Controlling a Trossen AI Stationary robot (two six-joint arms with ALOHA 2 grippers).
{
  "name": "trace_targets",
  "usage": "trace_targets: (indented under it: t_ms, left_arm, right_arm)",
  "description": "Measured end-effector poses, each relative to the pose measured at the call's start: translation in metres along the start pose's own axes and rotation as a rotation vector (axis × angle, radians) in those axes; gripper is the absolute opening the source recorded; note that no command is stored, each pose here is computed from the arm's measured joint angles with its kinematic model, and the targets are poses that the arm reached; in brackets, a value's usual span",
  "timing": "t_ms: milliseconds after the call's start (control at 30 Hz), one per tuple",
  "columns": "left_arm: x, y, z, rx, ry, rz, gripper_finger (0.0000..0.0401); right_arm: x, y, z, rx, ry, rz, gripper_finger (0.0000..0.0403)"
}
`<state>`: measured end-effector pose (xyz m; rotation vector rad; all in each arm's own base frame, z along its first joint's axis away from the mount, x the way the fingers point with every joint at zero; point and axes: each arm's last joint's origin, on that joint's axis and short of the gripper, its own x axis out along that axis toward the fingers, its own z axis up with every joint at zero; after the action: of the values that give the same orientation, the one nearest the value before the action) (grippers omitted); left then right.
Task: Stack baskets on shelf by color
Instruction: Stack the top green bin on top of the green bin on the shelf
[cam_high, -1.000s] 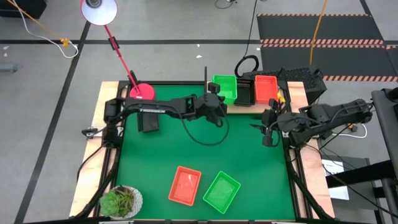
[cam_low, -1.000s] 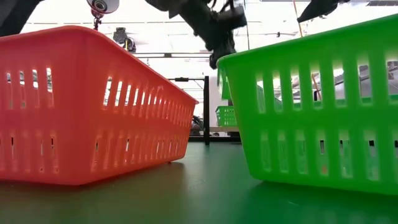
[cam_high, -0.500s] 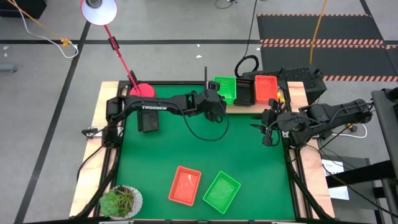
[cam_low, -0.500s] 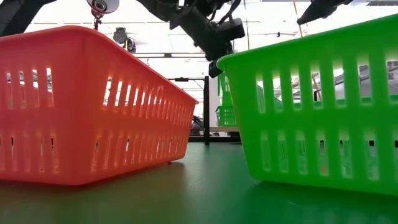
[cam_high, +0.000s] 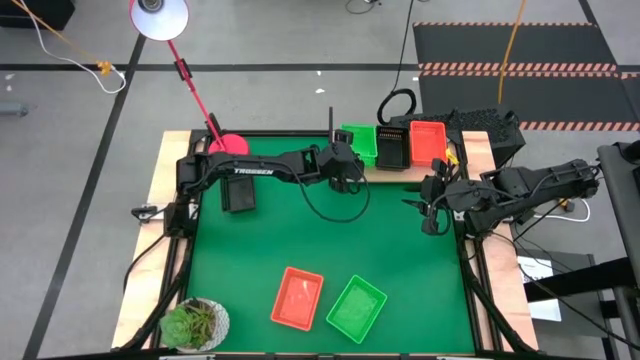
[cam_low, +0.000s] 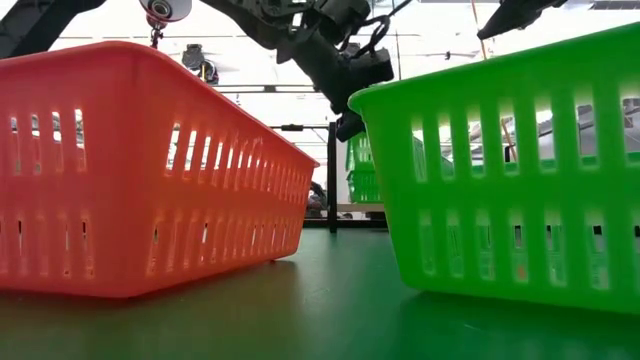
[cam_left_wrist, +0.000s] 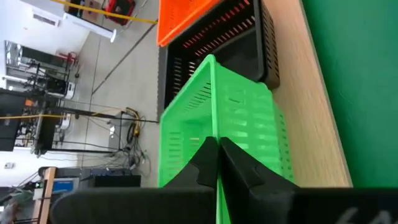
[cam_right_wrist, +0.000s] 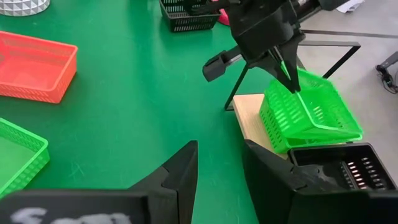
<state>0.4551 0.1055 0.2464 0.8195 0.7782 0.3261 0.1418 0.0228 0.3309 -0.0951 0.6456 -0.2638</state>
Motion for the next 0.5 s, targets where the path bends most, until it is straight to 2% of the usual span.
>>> trace_targets:
  t_ms: [500]
  left_arm:
    - [0.0051, -0.0013, -0.0055, -0.024, 0.026, -0.013, 0.0027]
  right_arm:
    - [0.0001, 0.0, -0.0001, -0.01, 0.0, 0.0, 0.0118]
